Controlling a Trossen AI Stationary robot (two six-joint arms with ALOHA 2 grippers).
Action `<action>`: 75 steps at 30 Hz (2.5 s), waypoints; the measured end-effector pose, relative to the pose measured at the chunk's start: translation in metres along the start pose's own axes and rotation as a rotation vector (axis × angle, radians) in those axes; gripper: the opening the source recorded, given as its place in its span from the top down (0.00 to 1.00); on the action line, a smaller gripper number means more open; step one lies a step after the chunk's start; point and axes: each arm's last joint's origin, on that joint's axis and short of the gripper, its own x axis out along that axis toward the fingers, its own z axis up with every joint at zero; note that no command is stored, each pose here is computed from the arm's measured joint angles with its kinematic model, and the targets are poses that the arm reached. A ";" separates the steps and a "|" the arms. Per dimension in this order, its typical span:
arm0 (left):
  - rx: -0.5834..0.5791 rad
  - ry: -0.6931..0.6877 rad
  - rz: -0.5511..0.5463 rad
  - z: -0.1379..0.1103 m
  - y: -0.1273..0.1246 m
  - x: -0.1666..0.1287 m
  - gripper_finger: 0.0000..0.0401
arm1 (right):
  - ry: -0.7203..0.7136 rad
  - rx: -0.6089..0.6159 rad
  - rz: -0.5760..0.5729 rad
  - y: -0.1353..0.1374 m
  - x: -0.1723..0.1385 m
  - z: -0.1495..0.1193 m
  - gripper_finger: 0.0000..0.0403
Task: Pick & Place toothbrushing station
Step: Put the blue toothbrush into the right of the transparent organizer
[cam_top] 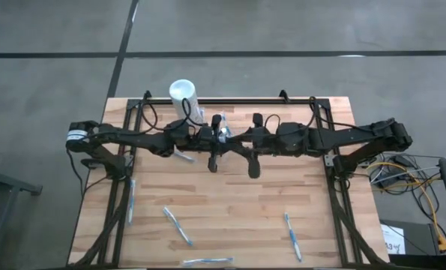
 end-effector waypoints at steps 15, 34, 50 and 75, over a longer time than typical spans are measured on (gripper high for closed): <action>0.000 0.001 0.000 0.000 0.000 0.000 1.00 | -0.054 0.068 -0.022 -0.007 0.003 0.004 0.62; -0.001 -0.001 -0.018 0.000 -0.001 0.000 1.00 | -0.037 0.077 -0.020 -0.006 0.007 0.001 0.38; -0.009 -0.011 -0.033 0.002 -0.001 0.000 1.00 | -0.046 0.061 -0.087 -0.011 0.026 -0.009 0.41; -0.013 -0.003 -0.036 0.001 -0.001 0.000 0.99 | -0.079 0.043 -0.094 -0.012 0.024 -0.004 0.78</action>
